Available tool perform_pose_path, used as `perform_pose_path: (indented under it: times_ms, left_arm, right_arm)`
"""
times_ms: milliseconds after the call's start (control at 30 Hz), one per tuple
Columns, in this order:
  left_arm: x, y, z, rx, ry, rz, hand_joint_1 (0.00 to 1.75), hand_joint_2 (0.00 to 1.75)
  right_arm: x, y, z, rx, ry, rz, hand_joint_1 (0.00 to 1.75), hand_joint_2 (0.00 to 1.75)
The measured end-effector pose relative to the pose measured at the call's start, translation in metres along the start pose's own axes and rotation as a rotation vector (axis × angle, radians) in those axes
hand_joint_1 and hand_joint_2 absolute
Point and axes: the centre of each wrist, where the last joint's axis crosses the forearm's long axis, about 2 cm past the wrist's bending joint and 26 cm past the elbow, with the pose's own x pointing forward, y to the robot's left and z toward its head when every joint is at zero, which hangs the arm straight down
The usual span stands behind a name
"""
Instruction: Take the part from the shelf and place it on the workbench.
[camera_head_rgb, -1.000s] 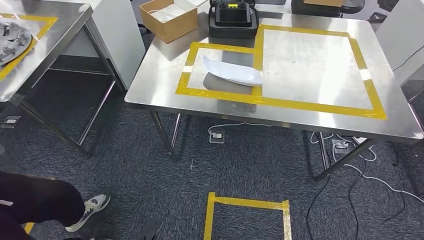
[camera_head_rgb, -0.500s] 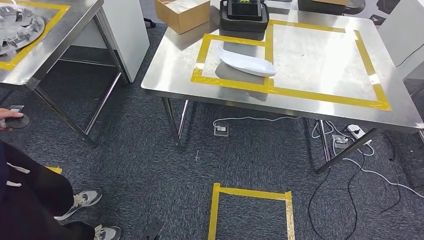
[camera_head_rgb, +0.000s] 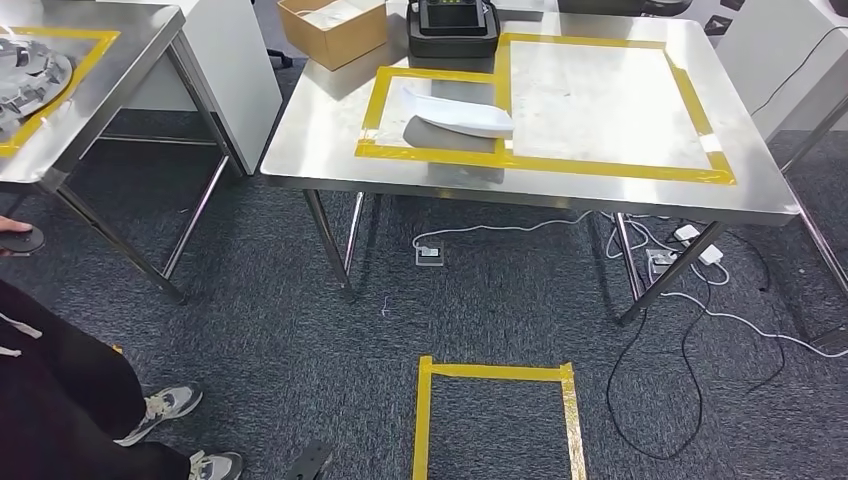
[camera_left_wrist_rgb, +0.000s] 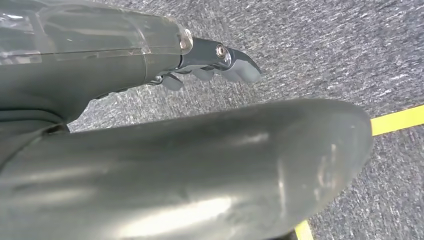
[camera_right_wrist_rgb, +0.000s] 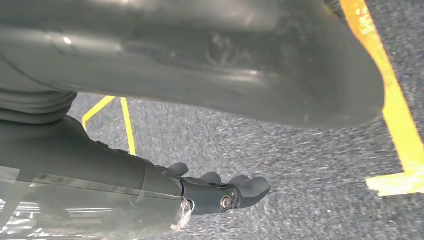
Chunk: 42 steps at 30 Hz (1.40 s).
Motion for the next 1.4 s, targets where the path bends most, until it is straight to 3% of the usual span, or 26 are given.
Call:
perform_pose_path:
  times_ms: [1400]
  left_arm:
    - [-0.006, 0.001, 0.0029, -0.017, 0.022, -0.003, 0.0, 0.0]
  right_arm:
    - [0.0007, -0.0058, -0.0021, -0.054, 0.042, -0.049, 0.0, 0.0]
